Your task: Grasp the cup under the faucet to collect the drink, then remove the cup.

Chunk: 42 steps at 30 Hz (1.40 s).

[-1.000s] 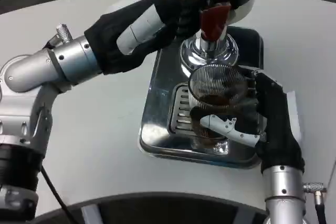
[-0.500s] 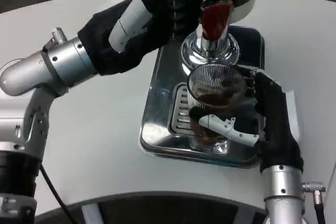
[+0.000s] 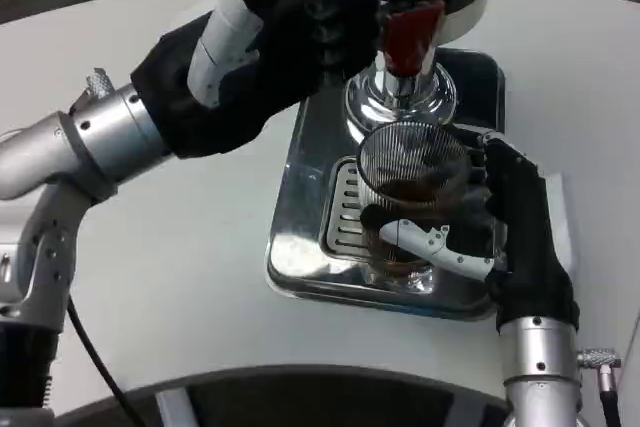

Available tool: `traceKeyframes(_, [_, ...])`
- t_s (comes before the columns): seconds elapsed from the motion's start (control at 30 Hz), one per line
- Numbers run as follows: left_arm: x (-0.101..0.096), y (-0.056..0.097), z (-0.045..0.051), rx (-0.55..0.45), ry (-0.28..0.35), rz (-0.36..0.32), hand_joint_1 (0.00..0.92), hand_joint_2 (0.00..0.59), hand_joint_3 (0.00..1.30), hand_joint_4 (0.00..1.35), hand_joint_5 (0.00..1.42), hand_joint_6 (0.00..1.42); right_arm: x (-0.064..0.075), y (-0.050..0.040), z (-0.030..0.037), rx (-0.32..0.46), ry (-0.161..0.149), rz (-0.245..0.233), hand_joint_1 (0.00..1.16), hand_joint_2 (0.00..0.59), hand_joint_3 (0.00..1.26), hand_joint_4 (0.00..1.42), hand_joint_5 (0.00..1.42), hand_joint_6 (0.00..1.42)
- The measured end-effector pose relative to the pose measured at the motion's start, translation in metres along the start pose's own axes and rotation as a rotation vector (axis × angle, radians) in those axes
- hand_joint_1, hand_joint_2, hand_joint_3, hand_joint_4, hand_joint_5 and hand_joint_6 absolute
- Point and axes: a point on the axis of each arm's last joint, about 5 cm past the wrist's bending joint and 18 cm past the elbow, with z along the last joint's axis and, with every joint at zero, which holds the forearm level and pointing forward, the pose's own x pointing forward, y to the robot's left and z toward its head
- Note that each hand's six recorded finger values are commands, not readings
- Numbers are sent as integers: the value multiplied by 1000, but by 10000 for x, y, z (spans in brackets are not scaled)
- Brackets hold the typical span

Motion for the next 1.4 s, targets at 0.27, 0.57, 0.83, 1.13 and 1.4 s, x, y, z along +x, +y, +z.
traceKeyframes(0.27, [-171, -36, 125, 88, 17, 46, 0, 59, 69, 0, 0, 0, -25, -4, -4, 2, 2, -1, 1029, 128, 700, 742, 920, 948])
traceKeyframes(0.57, [-288, -98, 216, 201, 46, 81, 0, 60, 79, 0, 0, 0, -51, -14, 0, 4, 1, 1, 1026, 128, 700, 742, 920, 954])
traceKeyframes(0.83, [-403, -127, 279, 269, 61, 130, 0, 61, 84, 0, 0, 0, -121, -57, 10, 4, 2, 16, 1025, 128, 702, 742, 920, 956])
traceKeyframes(1.13, [-565, -154, 281, 289, 88, 180, 0, 56, 89, 0, 0, 0, -249, -149, 34, -3, 13, 40, 1025, 128, 706, 742, 920, 956])
traceKeyframes(1.4, [-701, -222, 285, 336, 134, 177, 0, 56, 89, 0, 0, 0, -348, -234, 91, -7, 29, 59, 1025, 128, 706, 742, 920, 956])
